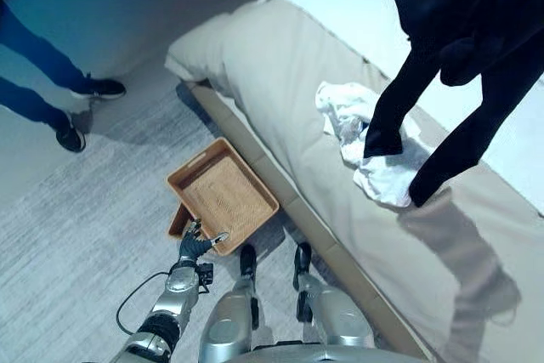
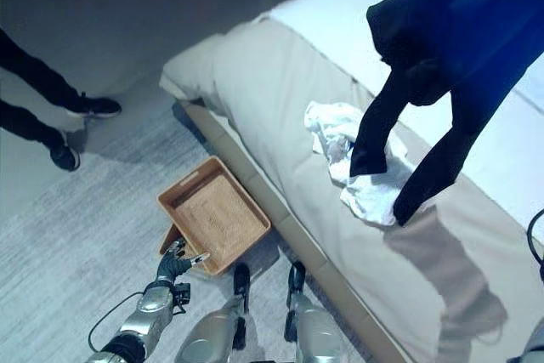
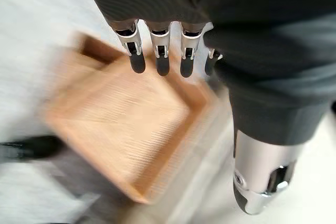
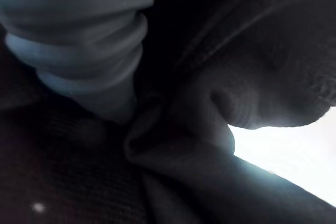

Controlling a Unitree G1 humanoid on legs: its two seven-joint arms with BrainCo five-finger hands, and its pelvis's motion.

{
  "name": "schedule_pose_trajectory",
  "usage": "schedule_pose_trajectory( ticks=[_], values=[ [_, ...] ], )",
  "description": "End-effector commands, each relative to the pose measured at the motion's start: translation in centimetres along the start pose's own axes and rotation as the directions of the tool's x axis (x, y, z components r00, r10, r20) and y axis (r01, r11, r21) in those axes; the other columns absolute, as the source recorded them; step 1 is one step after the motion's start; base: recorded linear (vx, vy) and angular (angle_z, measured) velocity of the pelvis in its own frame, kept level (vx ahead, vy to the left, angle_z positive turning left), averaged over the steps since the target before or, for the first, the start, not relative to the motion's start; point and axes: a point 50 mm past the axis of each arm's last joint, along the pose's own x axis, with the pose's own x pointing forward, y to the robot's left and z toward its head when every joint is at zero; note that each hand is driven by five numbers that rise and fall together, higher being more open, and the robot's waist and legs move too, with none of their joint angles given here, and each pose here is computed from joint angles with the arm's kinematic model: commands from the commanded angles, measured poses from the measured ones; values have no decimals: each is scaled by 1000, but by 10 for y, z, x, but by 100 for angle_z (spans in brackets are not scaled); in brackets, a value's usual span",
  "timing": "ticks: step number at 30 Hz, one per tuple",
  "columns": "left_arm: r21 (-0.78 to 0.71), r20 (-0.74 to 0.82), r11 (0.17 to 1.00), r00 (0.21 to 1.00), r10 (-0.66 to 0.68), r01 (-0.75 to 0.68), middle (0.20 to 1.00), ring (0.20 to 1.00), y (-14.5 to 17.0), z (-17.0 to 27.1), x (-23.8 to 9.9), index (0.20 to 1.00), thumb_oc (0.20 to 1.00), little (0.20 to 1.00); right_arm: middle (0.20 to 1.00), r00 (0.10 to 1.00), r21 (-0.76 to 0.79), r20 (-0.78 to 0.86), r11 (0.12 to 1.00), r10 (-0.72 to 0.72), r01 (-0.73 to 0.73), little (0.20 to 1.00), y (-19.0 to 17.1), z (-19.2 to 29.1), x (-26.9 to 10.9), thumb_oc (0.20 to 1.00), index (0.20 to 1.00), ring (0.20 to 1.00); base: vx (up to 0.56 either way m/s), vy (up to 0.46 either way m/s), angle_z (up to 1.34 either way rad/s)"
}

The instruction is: Pick up clothes into the bucket

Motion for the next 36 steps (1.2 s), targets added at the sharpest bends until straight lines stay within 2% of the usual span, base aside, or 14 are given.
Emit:
schedule_pose_trajectory(
  ticks=[1,6,10,14,15,16,17,18,19,22,26,27,31,36],
  values=[
    [23,79,999,996,-44,42,1000,1000,13,10,-4,1000,1000,1000,200,998,73,55,997,26,-30,200,3,22,21,200,200,200,67,-1,-19],
    [29,320,986,933,-165,165,1000,1000,4,75,-1,1000,1000,1000,200,998,40,28,998,54,-55,200,8,36,49,200,200,200,29,2,-12],
    [46,499,958,825,-267,282,1000,1000,-10,129,-10,1000,1000,1000,200,994,10,-40,995,98,-98,200,13,40,66,200,200,200,28,-11,-5],
    [106,633,917,685,-361,385,1000,1000,-24,182,-21,1000,1000,1000,200,978,50,-54,978,204,-201,200,33,45,60,200,200,200,19,-10,-11],
    [106,633,917,685,-361,385,1000,1000,-24,182,-21,1000,1000,1000,200,978,50,-55,978,204,-201,200,33,45,60,200,200,200,20,-5,-5],
    [138,682,897,616,-394,421,1000,1000,-30,204,-28,1000,1000,1000,200,963,79,-41,962,266,-262,200,45,47,52,200,200,200,0,0,0],
    [139,681,896,616,-395,421,1000,1000,-30,205,-28,1000,1000,1000,200,963,79,-42,962,265,-261,200,45,46,52,200,200,200,18,-5,-4],
    [206,726,869,525,-445,451,1000,1000,-37,231,-38,1000,1000,1000,200,935,101,-1,930,355,-353,200,62,52,37,200,200,200,-30,-6,-2],
    [209,725,868,524,-447,451,1000,1000,-37,232,-38,1000,1000,1000,200,936,101,-4,931,353,-351,200,61,50,36,200,200,200,0,0,0],
    [313,768,843,405,-496,438,1000,1000,-47,274,-50,1000,1000,1000,200,846,126,55,837,530,-532,200,87,49,-4,200,200,200,-16,-3,0],
    [386,767,820,347,-540,423,1000,1000,-61,297,-57,1000,1000,1000,200,707,120,120,697,697,-707,200,103,47,-50,200,200,200,-8,-1,-1],
    [389,765,818,346,-543,423,1000,1000,-62,297,-57,1000,1000,1000,200,708,120,117,698,696,-706,200,103,46,-50,200,200,200,0,0,0],
    [484,745,780,281,-605,396,1000,1000,-83,319,-65,1000,1000,1000,200,583,142,139,567,800,-811,200,112,44,-82,200,200,200,-9,-3,0],
    [555,712,748,258,-653,363,1000,1000,-99,330,-68,1000,1000,1000,200,494,184,180,465,850,-866,200,120,53,-103,200,200,200,0,0,0]
  ],
)
